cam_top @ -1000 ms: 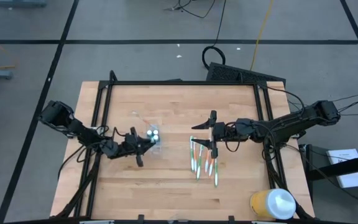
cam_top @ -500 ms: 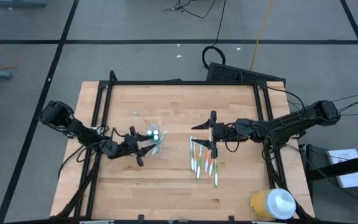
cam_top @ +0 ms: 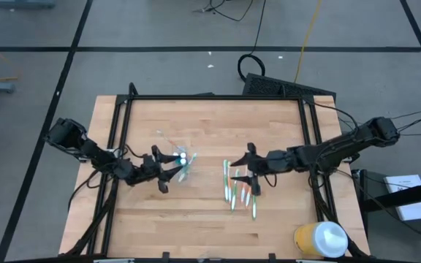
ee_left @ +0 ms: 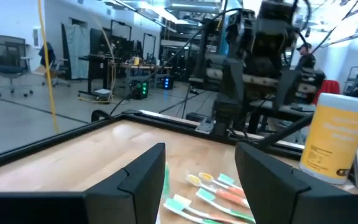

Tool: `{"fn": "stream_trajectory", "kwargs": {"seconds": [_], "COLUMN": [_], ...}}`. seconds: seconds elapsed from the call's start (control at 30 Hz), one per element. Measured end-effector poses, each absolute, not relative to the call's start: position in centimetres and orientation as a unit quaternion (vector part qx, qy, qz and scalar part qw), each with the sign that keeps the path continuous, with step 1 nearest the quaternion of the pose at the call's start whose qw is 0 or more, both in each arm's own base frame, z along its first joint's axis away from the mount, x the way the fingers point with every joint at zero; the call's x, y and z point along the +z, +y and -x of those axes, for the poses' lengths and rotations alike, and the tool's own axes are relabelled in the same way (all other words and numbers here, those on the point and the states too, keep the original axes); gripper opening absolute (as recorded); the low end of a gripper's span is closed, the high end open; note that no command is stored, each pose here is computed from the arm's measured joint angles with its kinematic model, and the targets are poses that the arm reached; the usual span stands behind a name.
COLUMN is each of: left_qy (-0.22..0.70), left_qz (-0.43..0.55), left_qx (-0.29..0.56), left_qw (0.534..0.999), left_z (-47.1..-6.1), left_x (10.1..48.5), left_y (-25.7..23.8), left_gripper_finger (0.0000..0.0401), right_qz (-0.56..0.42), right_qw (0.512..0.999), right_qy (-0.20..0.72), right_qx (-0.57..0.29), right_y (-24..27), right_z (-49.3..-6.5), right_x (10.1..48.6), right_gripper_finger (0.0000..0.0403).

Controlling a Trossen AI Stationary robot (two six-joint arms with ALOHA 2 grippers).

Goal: Pick & Place toothbrushing station
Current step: Put the green toothbrush in the transparent organizer

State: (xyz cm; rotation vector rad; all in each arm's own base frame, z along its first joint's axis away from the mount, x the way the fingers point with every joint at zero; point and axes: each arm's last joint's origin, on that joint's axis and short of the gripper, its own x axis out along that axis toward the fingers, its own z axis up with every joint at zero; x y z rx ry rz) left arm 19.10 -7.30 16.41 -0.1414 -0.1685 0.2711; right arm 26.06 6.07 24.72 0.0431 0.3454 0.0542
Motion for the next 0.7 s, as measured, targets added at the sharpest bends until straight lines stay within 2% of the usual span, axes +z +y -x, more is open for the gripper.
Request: {"fn": "stream_trajectory", "kwargs": {"seconds": [0.2, 0.47, 0.57, 0.7], "left_qy": [-0.087, -0.083, -0.083, -0.082], "left_qz": [0.089, 0.097, 0.095, 0.095], "left_qx": [0.160, 0.136, 0.136, 0.136], "left_qw": [0.979, 0.982, 0.983, 0.983], "left_z": [-19.5, -20.0, -20.1, -20.2], "left_x": [16.4, 16.2, 16.2, 16.2], "left_y": [-6.2, -5.2, -4.9, -4.7], "left_gripper_finger": [0.0202, 0.0202, 0.0202, 0.0202], "right_qz": [-0.079, -0.169, -0.194, -0.222], "right_qw": [0.952, 0.861, 0.835, 0.826], "right_qy": [0.288, 0.439, 0.474, 0.496], "right_qx": [-0.071, -0.196, -0.200, -0.148], "right_y": [6.7, 6.2, 6.3, 7.2], "right_z": [-24.6, -22.8, -22.8, -23.5], "right_x": [22.7, 19.0, 18.0, 17.3], "right_gripper_finger": [0.0208, 0.0208, 0.0208, 0.0208]}}
